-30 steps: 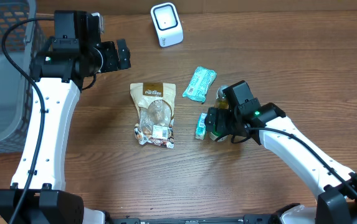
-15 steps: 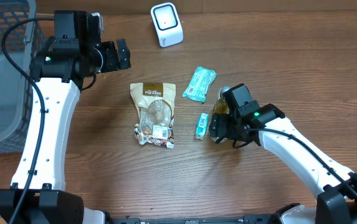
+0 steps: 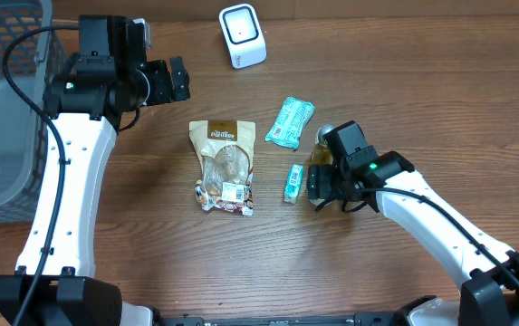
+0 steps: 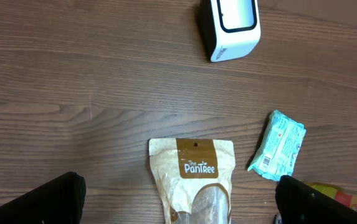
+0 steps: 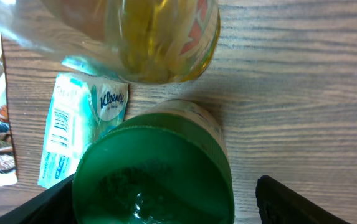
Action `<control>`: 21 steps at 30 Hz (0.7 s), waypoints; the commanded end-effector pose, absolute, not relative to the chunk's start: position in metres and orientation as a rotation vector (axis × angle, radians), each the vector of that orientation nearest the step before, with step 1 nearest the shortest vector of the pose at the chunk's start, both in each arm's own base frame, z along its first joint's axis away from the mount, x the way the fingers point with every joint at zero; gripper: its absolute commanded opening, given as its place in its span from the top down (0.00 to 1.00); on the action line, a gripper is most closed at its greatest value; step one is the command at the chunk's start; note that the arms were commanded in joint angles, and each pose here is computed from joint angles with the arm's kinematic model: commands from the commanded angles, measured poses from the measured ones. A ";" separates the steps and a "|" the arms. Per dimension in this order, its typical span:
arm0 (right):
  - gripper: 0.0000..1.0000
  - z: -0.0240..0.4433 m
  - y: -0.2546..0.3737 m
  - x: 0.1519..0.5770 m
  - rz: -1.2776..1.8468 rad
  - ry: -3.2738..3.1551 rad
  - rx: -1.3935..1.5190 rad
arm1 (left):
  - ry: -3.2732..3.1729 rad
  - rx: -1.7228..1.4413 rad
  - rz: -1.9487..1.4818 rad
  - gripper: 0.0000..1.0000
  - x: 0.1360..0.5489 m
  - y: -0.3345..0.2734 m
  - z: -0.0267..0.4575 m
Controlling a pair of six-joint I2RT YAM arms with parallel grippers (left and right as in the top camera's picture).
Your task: Scan the item barcode
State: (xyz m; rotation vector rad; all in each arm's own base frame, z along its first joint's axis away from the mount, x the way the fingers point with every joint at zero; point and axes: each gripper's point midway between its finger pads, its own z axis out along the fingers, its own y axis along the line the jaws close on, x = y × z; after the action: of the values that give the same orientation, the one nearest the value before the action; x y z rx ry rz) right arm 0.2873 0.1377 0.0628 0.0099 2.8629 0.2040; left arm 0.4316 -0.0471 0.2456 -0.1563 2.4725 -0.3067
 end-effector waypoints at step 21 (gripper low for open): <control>0.40 0.073 0.111 0.261 0.050 2.916 0.039 | 2.459 -0.123 -0.292 0.00 0.433 -0.048 0.251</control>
State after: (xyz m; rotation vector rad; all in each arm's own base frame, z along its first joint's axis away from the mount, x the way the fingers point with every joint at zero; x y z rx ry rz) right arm 0.2596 0.1183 0.0637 -0.0205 2.9556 0.0876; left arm 0.4316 -0.0471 0.2456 -0.1563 2.4725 -0.3067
